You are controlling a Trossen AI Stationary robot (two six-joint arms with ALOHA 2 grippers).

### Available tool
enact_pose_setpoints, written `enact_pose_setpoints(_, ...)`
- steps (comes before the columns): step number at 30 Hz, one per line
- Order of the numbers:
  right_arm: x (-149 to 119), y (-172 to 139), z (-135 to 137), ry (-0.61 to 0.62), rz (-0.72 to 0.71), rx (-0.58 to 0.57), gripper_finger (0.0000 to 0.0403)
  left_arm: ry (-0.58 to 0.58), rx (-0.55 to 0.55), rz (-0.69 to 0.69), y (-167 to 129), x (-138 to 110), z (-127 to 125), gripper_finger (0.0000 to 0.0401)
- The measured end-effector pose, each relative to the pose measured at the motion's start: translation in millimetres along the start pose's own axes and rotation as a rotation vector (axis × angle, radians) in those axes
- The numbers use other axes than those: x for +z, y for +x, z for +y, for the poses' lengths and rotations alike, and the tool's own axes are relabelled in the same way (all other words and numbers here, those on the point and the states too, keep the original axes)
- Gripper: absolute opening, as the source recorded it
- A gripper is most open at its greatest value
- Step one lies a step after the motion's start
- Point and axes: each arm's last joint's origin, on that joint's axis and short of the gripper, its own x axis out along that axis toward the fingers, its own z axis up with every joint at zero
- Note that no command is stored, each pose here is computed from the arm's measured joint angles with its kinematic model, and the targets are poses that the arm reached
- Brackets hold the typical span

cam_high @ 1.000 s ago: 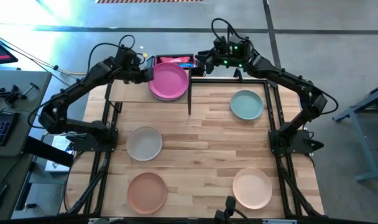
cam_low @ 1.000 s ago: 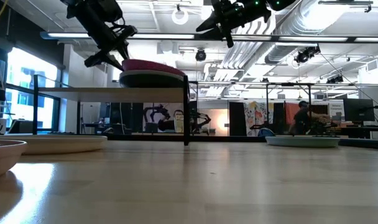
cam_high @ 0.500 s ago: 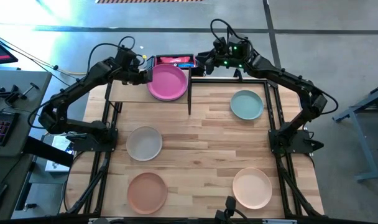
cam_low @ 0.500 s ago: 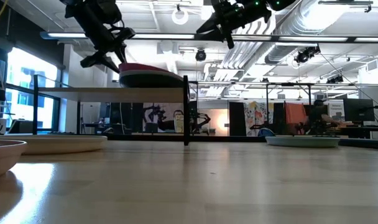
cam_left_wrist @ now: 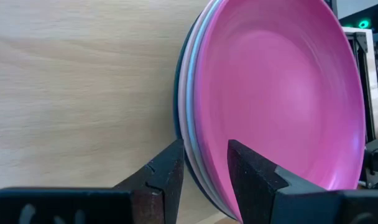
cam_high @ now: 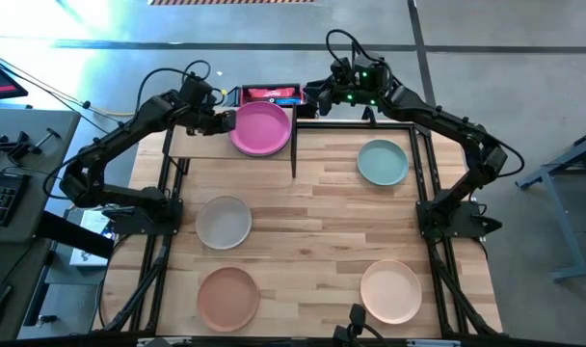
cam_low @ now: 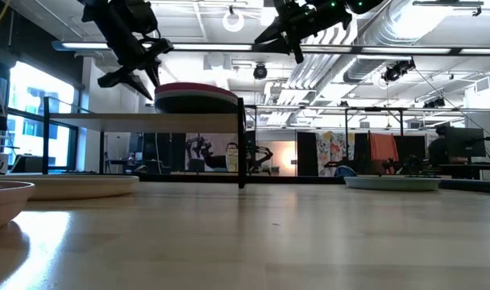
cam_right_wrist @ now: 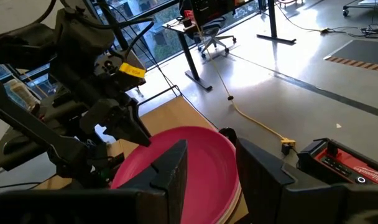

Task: Place and stack plates onto a shelf
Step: Put the light pink plate on the shelf

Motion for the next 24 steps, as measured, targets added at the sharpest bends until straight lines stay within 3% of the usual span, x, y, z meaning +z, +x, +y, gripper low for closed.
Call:
enact_pose_setpoints(14, -5.6, -0.2, -1.4, 0.005, 0.056, -0.015, 0.0119, 0.05, -0.024, -0.041, -14.5, -2.6, 0.3, 0.0113)
enact_pose_setpoints(24, -25.9, -3.7, -2.6, -0.011, 0.278, 0.065, 0.0119, 0.104, -0.068, -0.084, -51.3, -18.7, 5.2, 0.0113)
